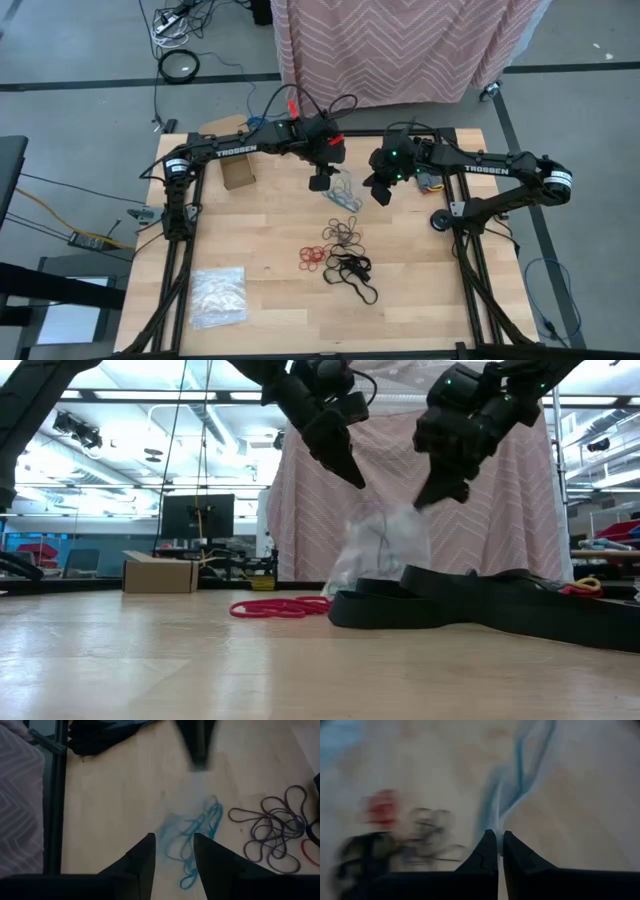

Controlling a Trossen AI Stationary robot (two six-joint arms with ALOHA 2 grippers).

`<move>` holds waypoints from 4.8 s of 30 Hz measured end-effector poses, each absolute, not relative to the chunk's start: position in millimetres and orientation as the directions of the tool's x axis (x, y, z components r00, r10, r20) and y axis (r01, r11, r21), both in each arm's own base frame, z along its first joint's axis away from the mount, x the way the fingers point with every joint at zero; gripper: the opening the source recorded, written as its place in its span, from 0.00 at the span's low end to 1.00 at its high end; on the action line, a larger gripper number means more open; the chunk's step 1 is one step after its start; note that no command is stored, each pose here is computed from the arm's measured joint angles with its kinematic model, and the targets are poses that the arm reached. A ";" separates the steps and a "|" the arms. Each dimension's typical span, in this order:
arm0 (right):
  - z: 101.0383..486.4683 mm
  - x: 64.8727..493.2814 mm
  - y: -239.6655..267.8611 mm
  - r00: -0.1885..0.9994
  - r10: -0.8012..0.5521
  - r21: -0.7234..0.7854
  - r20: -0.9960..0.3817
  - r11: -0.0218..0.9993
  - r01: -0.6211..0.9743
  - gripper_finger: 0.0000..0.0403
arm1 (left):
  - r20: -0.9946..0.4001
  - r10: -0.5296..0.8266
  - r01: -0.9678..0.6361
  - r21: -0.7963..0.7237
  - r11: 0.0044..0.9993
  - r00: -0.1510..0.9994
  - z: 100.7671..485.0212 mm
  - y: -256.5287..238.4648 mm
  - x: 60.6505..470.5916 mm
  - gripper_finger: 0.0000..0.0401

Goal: Sort rubber bands
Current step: Put the blue rubber band into the transparent zip bag, then close the transparent zip bag

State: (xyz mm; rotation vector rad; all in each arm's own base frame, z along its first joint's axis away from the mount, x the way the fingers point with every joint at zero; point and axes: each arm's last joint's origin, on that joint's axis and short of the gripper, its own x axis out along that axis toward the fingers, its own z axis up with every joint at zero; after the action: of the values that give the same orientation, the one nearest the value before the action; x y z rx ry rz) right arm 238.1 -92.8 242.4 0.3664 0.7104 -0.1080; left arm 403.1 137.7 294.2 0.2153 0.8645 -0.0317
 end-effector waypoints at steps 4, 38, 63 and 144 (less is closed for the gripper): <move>240.5 237.1 -94.0 0.707 -0.127 0.209 -0.696 0.906 0.369 0.00 | -0.758 0.059 0.091 0.155 0.984 0.649 295.8 137.5 401.7 0.35; 248.5 261.1 -110.7 0.895 -0.061 0.463 -0.443 0.839 0.287 0.00 | -0.761 0.101 -0.118 0.032 0.992 0.641 350.8 109.7 350.7 0.35; 305.4 262.7 -133.1 0.954 -0.272 0.958 0.122 0.282 -0.042 0.00 | -0.344 0.781 -0.704 0.343 0.621 0.521 380.3 32.9 361.6 0.35; 361.5 305.9 -77.6 0.973 0.065 0.044 -0.223 0.997 -0.056 0.39 | -0.594 -0.332 0.262 -0.205 0.943 0.733 411.2 110.5 309.1 0.00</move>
State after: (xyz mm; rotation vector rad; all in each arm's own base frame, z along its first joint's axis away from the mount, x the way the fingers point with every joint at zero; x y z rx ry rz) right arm 305.9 -77.6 361.5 0.0371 0.2267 0.0611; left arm 309.1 110.5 411.2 -0.1098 0.6736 -0.3271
